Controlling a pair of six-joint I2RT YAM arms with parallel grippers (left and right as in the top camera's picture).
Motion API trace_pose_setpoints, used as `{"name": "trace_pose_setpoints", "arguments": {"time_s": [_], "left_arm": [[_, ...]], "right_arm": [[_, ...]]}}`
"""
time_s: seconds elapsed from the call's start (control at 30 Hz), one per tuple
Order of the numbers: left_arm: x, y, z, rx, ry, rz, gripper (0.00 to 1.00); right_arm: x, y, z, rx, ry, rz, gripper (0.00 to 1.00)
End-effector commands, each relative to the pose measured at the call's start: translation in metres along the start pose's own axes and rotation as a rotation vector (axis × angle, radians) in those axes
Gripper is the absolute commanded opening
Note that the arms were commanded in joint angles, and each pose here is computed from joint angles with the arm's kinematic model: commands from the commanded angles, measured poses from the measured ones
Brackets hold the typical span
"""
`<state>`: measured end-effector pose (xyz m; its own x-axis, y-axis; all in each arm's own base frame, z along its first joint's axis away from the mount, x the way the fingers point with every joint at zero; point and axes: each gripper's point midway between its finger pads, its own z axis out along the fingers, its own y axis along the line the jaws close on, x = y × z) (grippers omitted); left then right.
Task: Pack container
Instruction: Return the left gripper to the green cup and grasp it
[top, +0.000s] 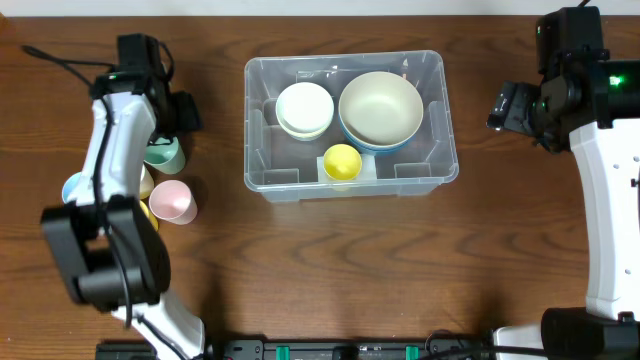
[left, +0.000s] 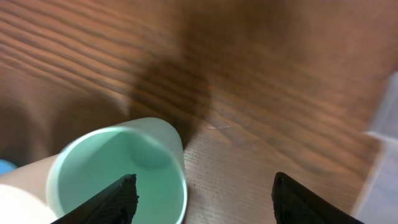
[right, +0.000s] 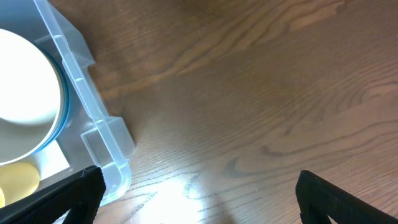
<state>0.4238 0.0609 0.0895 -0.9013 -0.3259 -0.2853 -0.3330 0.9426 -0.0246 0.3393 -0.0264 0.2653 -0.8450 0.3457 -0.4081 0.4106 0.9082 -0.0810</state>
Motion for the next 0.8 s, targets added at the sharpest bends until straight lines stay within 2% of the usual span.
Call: {"name": "trace_pose_setpoints", "arguments": {"time_s": [0.0,0.1,0.17,0.27,0.33,0.37,0.57,0.77], "left_arm": [[0.009,0.004,0.025,-0.025,0.062,0.028,0.70],[0.016,0.005,0.041,-0.033,0.103,0.030,0.69],[0.019,0.005,0.048,-0.037,0.121,0.030,0.61],[0.021,0.005,0.052,-0.039,0.130,0.030,0.26],[0.020,0.005,0.050,-0.038,0.126,0.030,0.11],[0.020,0.005,0.048,-0.037,0.123,0.026,0.07],[0.011,0.004,0.020,-0.029,0.075,-0.040,0.06],[-0.004,-0.028,-0.062,0.120,-0.092,-0.030,0.06]], "right_arm": [[-0.002,-0.004,-0.001,0.013,-0.008,0.003,0.99],[-0.002,-0.004,-0.001,0.013,-0.008,0.003,0.99],[-0.002,-0.004,-0.001,0.013,-0.008,0.002,0.99],[-0.002,-0.004,-0.001,0.013,-0.008,0.003,0.99],[-0.002,-0.004,-0.001,0.012,-0.008,0.003,0.99],[-0.002,-0.004,-0.001,0.012,-0.008,0.003,0.99],[-0.002,-0.004,-0.001,0.012,-0.008,0.003,0.99],[-0.002,-0.004,-0.001,0.012,-0.008,0.003,0.99]]}}
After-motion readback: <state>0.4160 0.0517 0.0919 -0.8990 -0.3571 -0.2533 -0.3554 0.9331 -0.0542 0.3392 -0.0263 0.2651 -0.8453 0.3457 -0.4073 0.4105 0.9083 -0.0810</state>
